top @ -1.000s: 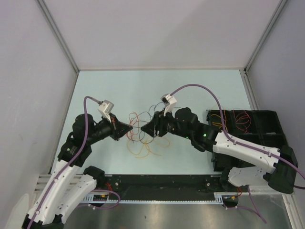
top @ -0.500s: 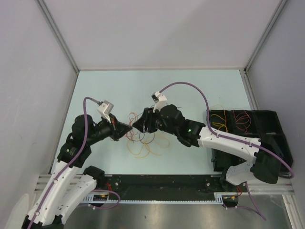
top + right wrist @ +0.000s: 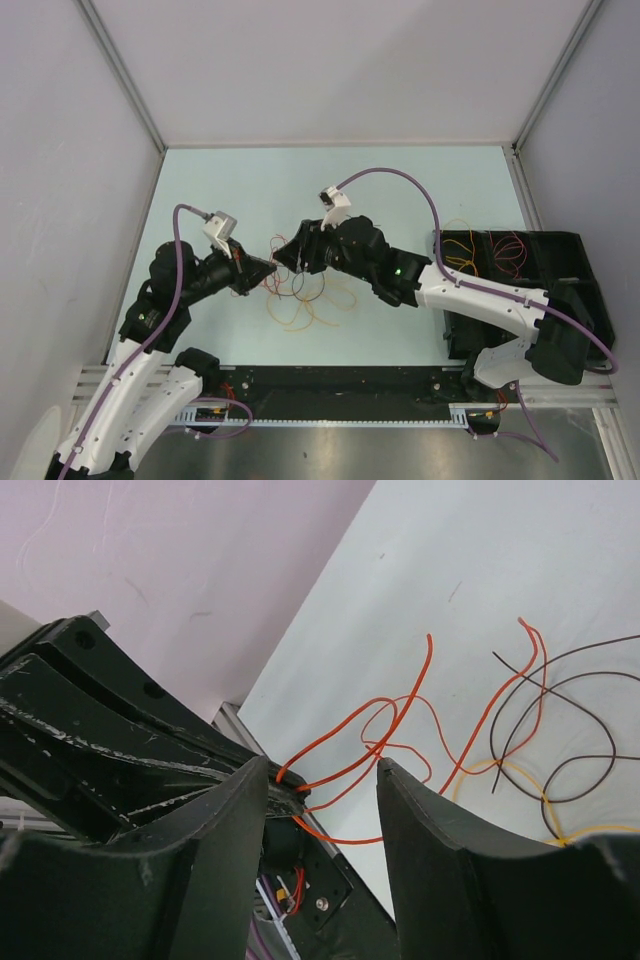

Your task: Untangle the cables

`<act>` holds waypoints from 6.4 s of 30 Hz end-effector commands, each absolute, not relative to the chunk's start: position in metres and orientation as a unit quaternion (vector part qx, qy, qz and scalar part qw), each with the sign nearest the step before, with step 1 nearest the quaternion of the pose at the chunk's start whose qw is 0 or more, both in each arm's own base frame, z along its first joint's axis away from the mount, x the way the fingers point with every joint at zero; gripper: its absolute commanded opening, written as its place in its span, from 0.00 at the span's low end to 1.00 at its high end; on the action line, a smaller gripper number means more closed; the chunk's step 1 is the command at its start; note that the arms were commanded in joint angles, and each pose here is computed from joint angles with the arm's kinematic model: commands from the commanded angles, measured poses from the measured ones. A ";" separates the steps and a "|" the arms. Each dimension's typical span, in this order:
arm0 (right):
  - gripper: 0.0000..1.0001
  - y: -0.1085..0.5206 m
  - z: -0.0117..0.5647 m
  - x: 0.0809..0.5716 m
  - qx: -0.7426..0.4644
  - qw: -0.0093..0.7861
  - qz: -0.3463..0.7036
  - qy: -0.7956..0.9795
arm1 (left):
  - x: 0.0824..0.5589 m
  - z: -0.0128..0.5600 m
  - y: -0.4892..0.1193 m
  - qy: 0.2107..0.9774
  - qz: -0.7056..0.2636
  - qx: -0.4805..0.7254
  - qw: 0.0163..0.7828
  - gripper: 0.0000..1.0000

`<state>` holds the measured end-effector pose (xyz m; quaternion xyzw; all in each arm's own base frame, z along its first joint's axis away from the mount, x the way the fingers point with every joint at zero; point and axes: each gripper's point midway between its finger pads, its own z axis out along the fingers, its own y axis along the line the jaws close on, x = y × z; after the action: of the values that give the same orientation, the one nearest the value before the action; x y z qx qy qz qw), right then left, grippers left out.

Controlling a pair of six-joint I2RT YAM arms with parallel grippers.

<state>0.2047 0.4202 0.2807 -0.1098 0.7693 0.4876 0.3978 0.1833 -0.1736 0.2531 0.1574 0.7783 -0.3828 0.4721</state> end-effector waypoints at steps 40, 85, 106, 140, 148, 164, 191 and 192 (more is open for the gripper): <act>0.00 0.368 0.369 0.247 -0.099 0.482 0.465 0.736 | 0.190 0.264 -0.145 0.774 -0.325 0.100 0.534 1.00; 0.00 0.293 0.431 0.238 -0.121 0.524 0.436 0.722 | 0.307 0.208 -0.232 0.808 -0.205 0.063 0.548 0.85; 0.00 0.238 0.455 0.246 -0.075 0.567 0.411 0.710 | 0.291 0.238 -0.197 0.787 -0.177 0.040 0.590 0.00; 0.40 0.184 0.526 0.232 -0.057 0.639 0.390 0.661 | 0.214 0.216 -0.206 0.825 -0.306 0.062 0.471 1.00; 0.90 0.196 0.413 0.250 -0.050 0.528 0.327 0.782 | 0.216 0.226 -0.194 0.826 -0.277 0.063 0.487 1.00; 0.79 0.194 0.213 0.286 0.034 0.377 0.157 0.912 | 0.187 0.249 -0.127 0.836 -0.169 0.108 0.511 1.00; 0.53 0.222 0.054 0.348 0.091 0.248 0.114 0.958 | 0.184 0.249 -0.128 0.817 -0.196 0.103 0.533 1.00; 0.53 0.222 0.050 0.346 0.092 0.245 0.110 0.959 | 0.184 0.248 -0.128 0.818 -0.196 0.103 0.531 1.00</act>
<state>0.3400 0.2229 0.0579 0.0747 0.9602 0.1190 0.2414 0.1810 -0.1246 0.2441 0.0941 0.8249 -0.1924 0.5231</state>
